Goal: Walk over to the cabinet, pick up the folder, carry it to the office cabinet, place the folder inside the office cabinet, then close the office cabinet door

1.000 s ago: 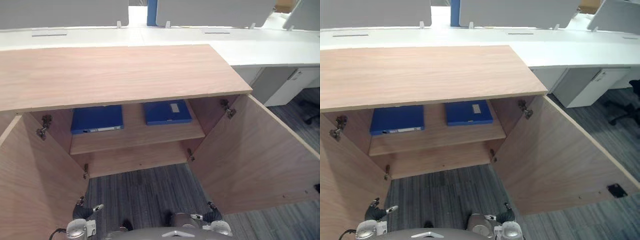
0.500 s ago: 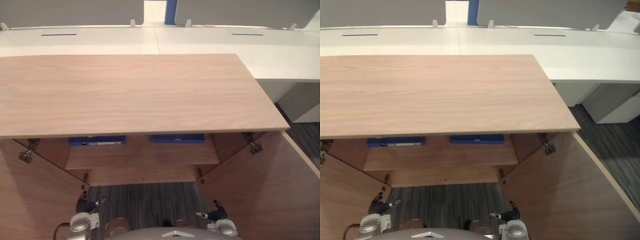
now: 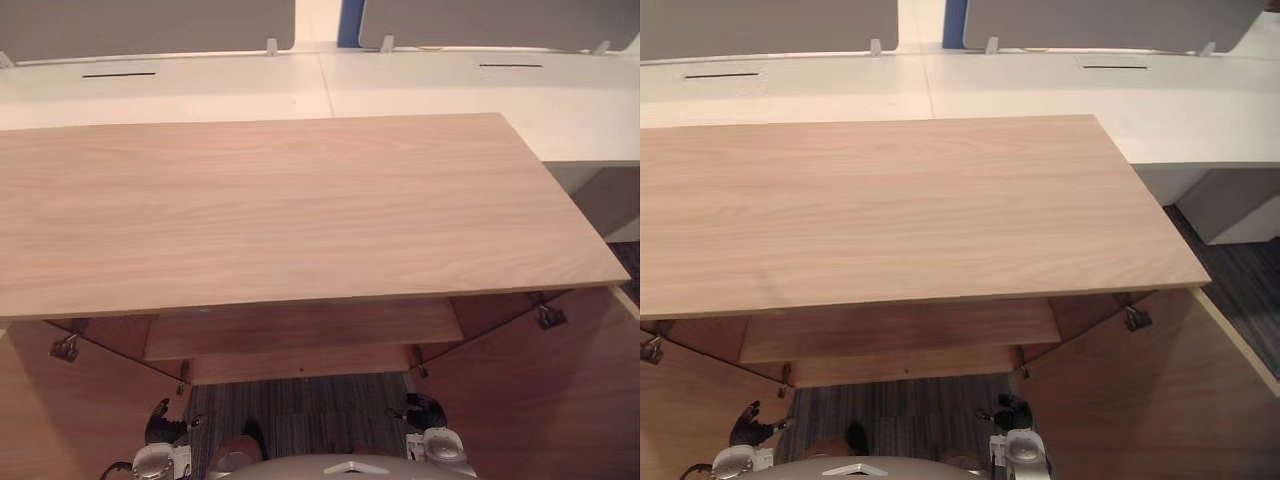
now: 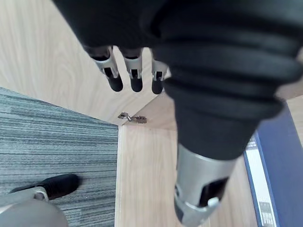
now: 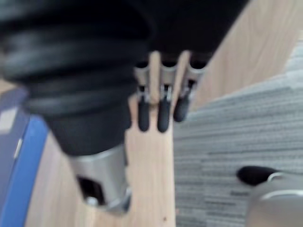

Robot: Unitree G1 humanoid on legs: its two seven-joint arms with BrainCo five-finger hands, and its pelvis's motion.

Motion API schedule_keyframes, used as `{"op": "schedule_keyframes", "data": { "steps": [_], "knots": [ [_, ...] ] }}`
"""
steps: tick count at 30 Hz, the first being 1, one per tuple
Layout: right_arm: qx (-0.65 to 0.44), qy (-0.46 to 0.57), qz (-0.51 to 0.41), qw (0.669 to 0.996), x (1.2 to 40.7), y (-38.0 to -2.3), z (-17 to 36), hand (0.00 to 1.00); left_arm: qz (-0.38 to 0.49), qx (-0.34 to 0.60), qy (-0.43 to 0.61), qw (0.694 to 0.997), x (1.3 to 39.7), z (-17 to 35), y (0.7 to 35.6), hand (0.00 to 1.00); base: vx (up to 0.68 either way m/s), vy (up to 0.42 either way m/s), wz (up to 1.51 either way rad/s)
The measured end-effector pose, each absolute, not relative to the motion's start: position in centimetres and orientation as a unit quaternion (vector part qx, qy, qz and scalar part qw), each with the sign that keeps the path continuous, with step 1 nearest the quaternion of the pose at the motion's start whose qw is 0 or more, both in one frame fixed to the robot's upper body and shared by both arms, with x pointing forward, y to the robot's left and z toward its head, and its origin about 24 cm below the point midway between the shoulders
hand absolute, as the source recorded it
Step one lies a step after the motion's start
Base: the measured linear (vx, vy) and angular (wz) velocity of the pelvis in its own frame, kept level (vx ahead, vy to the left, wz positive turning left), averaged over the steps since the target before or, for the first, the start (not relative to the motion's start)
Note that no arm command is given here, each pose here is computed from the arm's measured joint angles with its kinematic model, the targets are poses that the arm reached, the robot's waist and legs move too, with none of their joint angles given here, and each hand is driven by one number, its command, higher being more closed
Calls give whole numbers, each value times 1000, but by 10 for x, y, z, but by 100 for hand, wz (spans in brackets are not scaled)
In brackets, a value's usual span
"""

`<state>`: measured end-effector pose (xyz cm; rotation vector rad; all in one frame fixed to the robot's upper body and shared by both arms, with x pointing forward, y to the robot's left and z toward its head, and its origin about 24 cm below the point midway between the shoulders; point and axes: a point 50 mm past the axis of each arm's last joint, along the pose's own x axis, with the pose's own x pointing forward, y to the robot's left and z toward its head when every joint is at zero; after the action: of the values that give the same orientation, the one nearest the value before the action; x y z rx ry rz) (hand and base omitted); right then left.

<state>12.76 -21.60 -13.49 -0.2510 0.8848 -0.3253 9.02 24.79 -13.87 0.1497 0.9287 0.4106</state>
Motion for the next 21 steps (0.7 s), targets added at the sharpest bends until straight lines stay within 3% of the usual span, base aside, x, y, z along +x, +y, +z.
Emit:
{"op": "schedule_keyframes", "data": {
  "steps": [6, 14, 17, 21],
  "knots": [
    [-144, 390, -164, 895, 133, -224, -123, 100, 195, 75, 447, 870, 88, -139, 248, 0, -146, -15, -10],
    [-227, 228, -158, 934, 180, -244, -60, 100, 187, 88, 462, 863, 65, -140, 247, 0, -146, 50, -2],
    [-247, 190, -139, 940, 194, -236, -48, 100, 183, 101, 463, 861, 62, -139, 252, 0, -40, 69, 2],
    [-265, 103, -118, 951, 243, -225, -14, 100, 182, 98, 410, 889, 97, -129, 252, 0, -89, 62, 15]
  ]
}}
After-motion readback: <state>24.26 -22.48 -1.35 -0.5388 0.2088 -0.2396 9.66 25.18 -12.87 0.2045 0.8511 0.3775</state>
